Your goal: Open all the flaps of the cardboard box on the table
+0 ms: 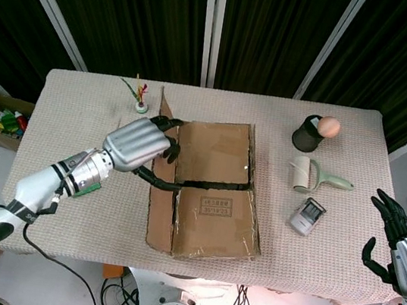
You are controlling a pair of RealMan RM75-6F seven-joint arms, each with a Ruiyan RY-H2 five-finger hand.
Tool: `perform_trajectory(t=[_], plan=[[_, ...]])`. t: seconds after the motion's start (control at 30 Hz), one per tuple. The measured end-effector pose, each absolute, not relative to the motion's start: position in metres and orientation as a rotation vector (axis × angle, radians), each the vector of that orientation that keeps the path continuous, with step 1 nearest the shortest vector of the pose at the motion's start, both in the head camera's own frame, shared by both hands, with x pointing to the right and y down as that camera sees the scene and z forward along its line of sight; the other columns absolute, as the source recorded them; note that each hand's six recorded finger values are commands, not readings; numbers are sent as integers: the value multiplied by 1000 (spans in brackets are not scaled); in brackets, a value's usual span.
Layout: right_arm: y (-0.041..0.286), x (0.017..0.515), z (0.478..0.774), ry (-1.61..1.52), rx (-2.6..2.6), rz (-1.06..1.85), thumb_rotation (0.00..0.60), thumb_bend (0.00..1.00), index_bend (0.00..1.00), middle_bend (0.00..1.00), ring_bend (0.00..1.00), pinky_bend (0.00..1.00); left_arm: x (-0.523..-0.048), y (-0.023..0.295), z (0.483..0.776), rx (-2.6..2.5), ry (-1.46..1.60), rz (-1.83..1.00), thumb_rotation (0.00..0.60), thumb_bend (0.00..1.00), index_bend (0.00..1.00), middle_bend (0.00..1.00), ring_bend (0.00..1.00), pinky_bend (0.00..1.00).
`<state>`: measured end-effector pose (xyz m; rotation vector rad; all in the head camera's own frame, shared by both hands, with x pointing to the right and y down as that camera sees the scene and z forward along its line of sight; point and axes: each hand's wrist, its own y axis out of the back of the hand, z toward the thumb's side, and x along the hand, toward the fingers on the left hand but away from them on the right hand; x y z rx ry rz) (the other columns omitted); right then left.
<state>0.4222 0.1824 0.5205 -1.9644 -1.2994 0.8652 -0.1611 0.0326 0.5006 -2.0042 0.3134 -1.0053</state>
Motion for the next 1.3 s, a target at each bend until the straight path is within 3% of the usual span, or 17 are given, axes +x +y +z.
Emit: perform_trajectory(t=[0.3,0.5,0.8,1.3], plan=[[181,412,528,-1264,-1976,884,570,779,0,21,0,0,-229,36,506,-2018,366,-1226,0,0,461,470,80,165],[179,407,529,-1254,-1976,884,570,779,0,21,0,0,-240,37,504,-2042,424,-1229,0,0,383,391,80,166],[177,403,527,-1230,-1940,896,571,778,0,19,0,0,-231,46,517,-2114,446,-1177,0,0,290,289,80,167],[176,414,522,-1265,-1909,914,570,779,0,19,0,0,-147,77,566,-2416,335,-1024,0,0,268,278,80,167]])
